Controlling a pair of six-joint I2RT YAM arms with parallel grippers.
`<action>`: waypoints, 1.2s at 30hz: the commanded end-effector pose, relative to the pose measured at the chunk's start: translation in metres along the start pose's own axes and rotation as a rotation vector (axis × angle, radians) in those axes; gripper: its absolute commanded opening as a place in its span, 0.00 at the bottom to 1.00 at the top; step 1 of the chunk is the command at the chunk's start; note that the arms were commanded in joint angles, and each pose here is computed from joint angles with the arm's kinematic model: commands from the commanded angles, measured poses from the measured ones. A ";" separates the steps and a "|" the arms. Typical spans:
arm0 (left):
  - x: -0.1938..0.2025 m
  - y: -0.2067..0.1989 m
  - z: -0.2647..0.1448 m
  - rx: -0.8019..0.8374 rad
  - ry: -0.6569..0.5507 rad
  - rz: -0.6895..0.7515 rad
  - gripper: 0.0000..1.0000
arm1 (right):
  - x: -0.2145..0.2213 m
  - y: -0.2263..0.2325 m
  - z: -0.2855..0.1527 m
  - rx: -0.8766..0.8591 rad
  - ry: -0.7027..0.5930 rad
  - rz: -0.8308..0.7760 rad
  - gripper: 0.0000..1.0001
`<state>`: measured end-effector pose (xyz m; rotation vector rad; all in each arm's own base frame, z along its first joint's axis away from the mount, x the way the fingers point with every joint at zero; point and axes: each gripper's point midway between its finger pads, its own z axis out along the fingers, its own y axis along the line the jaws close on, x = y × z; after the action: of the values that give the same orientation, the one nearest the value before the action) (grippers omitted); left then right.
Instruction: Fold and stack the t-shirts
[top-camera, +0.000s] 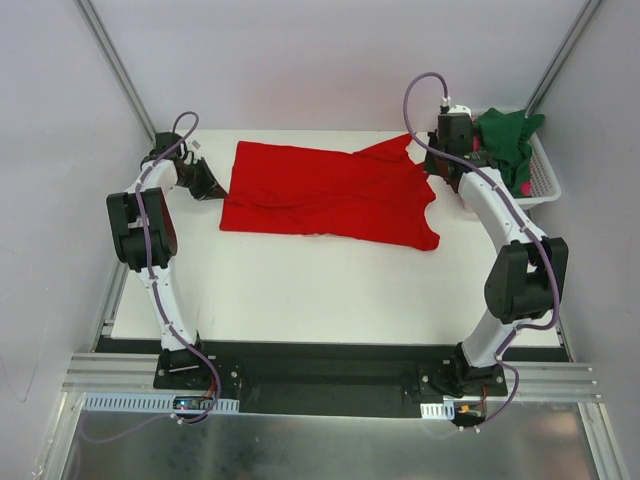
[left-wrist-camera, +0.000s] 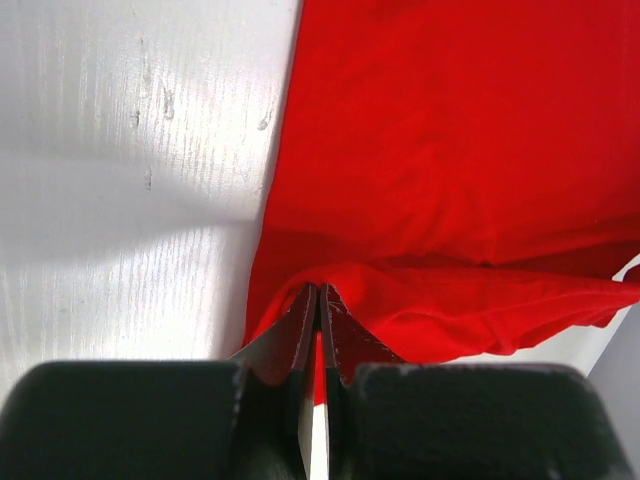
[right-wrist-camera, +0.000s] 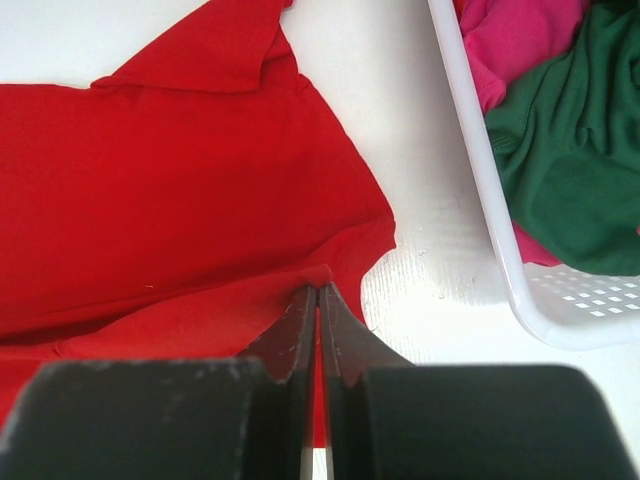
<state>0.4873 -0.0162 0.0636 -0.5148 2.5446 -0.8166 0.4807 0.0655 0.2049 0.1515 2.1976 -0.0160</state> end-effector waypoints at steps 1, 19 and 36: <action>-0.012 -0.007 -0.001 0.011 -0.025 0.008 0.00 | -0.055 -0.007 -0.030 0.008 -0.158 0.018 0.02; -0.033 -0.009 0.017 0.047 -0.031 0.001 0.00 | -0.046 -0.010 -0.005 0.033 -0.116 0.004 0.02; -0.039 -0.022 -0.014 0.017 -0.098 0.055 0.59 | -0.023 -0.008 -0.008 0.002 -0.057 0.011 0.77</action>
<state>0.5195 -0.0100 0.0453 -0.5389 2.5296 -0.8147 0.4986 0.0572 0.1987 0.1414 2.2010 -0.0607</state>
